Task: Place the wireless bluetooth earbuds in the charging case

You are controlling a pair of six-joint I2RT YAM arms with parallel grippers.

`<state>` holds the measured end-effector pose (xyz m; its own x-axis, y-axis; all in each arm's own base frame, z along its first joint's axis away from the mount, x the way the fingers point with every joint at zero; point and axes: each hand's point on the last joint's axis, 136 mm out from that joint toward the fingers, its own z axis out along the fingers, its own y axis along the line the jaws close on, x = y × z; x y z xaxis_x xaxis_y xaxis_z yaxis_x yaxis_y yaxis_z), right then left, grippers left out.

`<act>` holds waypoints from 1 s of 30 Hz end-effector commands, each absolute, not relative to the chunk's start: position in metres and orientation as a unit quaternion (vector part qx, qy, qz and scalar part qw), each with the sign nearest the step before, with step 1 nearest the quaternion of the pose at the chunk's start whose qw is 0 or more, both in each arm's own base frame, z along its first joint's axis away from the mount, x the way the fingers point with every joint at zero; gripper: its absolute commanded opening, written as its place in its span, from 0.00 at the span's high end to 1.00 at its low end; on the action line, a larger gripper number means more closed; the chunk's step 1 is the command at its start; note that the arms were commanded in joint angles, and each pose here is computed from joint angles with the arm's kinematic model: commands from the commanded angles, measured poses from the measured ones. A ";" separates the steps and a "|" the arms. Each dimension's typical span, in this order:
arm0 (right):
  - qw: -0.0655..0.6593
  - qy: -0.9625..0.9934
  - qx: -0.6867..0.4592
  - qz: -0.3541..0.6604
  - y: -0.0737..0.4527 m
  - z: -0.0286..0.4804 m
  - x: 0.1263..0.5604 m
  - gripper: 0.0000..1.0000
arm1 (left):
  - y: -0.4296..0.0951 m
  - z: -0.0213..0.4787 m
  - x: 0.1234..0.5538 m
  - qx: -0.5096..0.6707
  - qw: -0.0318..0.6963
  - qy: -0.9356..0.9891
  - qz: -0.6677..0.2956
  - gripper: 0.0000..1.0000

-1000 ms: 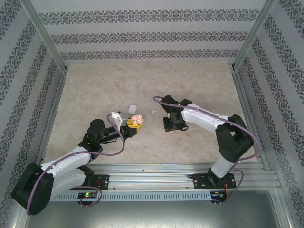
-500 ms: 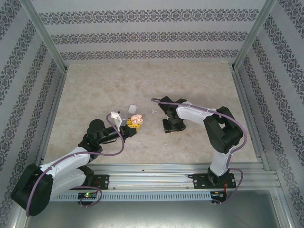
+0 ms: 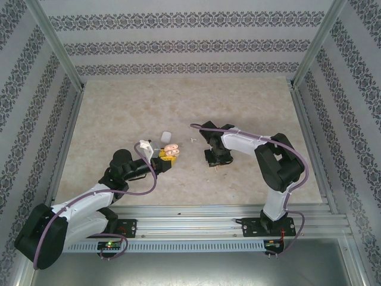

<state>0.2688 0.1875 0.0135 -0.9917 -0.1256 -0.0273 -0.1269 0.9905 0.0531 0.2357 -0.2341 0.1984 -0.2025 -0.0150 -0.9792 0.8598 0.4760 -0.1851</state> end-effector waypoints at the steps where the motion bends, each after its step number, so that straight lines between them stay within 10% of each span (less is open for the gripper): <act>1: 0.013 0.997 -0.053 0.057 0.190 0.020 0.264 0.80 | -0.237 0.209 0.234 0.326 0.559 0.646 -0.405 0.92; 30: 0.382 0.819 -0.261 0.338 0.299 0.294 0.222 0.87 | -0.250 0.263 0.236 0.327 0.585 0.587 -0.455 0.92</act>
<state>0.2235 0.2905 0.2692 -0.6588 -0.1619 -0.7347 -0.6183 0.6729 0.4061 0.2416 -0.2436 0.2292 -0.1710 -0.0808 -0.9819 0.8828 0.4300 -0.1891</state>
